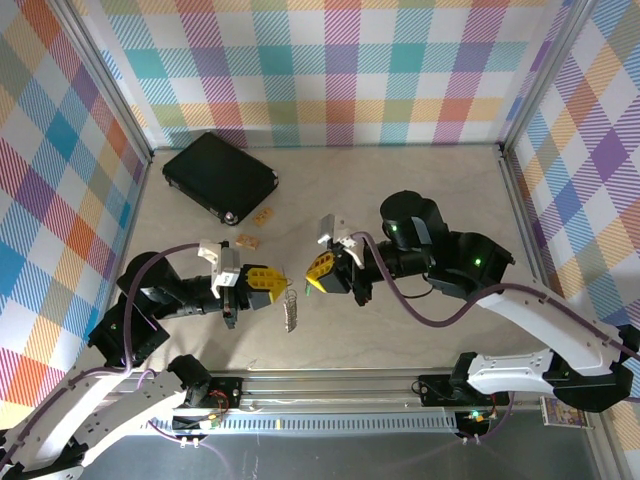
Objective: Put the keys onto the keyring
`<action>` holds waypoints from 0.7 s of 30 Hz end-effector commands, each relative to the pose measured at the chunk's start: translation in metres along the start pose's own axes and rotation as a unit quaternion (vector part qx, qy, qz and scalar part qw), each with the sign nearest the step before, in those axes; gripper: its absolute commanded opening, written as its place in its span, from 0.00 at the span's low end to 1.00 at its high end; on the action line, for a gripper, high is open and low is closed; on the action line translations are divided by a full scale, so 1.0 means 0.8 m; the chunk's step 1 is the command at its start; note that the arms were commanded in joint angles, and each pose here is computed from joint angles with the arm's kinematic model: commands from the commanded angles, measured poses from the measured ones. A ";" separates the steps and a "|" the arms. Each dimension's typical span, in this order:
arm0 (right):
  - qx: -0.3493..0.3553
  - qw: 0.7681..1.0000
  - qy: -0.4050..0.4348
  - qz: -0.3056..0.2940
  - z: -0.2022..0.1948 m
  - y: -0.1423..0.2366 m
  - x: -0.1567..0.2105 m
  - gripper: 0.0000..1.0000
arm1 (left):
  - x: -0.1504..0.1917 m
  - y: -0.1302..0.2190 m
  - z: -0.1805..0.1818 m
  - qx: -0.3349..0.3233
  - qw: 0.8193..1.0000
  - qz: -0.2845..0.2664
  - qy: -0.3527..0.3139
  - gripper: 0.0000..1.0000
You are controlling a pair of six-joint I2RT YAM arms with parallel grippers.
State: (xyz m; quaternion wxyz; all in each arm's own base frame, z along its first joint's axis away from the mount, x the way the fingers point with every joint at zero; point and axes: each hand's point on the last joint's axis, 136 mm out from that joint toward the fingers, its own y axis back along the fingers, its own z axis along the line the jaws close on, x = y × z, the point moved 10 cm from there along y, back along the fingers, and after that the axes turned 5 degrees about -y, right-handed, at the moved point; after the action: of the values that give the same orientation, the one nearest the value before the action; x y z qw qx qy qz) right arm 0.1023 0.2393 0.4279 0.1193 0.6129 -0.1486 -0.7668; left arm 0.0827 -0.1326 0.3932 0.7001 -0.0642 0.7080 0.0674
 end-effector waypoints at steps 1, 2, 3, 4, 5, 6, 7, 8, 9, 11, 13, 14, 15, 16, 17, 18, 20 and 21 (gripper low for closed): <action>-0.005 1.000 0.007 -0.016 0.008 0.006 -0.012 0.00 | -0.020 0.006 -0.004 0.001 0.999 -0.023 -0.025 0.00; -0.005 1.000 0.007 -0.015 0.009 0.005 -0.012 0.00 | -0.019 0.006 -0.003 -0.001 0.999 -0.023 -0.026 0.00; -0.005 1.000 0.008 -0.016 0.009 0.004 -0.011 0.00 | -0.019 0.006 -0.003 -0.005 0.999 -0.024 -0.027 0.00; -0.003 1.000 0.009 -0.016 0.009 0.004 -0.011 0.00 | -0.018 0.006 -0.002 -0.006 0.999 -0.023 -0.026 0.00; -0.002 1.000 0.010 -0.017 0.009 0.003 -0.011 0.00 | -0.017 0.005 -0.001 -0.009 0.999 -0.021 -0.027 0.00; -0.003 1.000 0.011 -0.018 0.010 0.003 -0.012 0.00 | -0.015 0.004 0.000 -0.012 0.999 -0.019 -0.027 0.00; -0.002 1.000 0.010 -0.017 0.009 0.001 -0.011 0.00 | -0.014 0.004 0.001 -0.014 0.999 -0.017 -0.027 0.00; -0.002 1.000 0.010 -0.017 0.009 0.000 -0.011 0.00 | -0.013 0.004 0.001 -0.016 0.999 -0.016 -0.028 0.00; 0.001 1.000 0.010 -0.015 0.008 -0.002 -0.010 0.00 | -0.012 0.004 0.002 -0.018 0.999 -0.016 -0.029 0.00; 0.005 1.000 0.010 -0.014 0.006 -0.005 -0.008 0.00 | -0.010 0.004 0.003 -0.024 0.999 -0.012 -0.032 0.00; 0.004 1.000 -0.006 -0.017 0.005 -0.008 -0.006 0.00 | -0.007 0.005 0.006 -0.043 0.998 -0.005 -0.042 0.00; 0.005 1.000 -0.005 -0.019 0.005 -0.009 -0.006 0.00 | -0.005 0.006 0.007 -0.053 0.997 0.001 -0.049 0.00; 0.009 1.000 -0.004 -0.017 0.003 -0.010 -0.004 0.00 | -0.003 0.008 0.009 -0.069 0.996 0.006 -0.058 0.00; 0.015 1.000 -0.001 -0.017 0.002 -0.011 -0.003 0.00 | -0.001 0.010 0.009 -0.083 0.994 0.009 -0.069 0.00; 0.020 1.000 0.000 -0.016 0.001 -0.012 -0.001 0.00 | 0.001 0.012 0.010 -0.092 0.992 0.010 -0.081 0.00; 0.023 1.000 0.002 -0.015 0.000 -0.013 0.001 0.00 | 0.008 0.013 0.011 -0.100 0.991 0.030 -0.083 0.00; 0.027 1.000 0.001 -0.013 -0.002 -0.016 0.004 0.00 | 0.014 0.013 0.012 -0.103 0.989 0.048 -0.091 0.00; 0.027 1.000 0.002 -0.014 -0.003 -0.017 0.005 0.00 | 0.016 0.011 0.013 -0.099 0.989 0.055 -0.093 0.00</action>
State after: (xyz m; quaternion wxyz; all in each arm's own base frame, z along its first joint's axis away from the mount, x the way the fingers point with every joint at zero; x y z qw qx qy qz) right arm 0.1031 0.2471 0.4185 0.1046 0.6110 -0.1666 -0.7668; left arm 0.0878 -0.1246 0.3845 0.7320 -0.0903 0.6590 0.1477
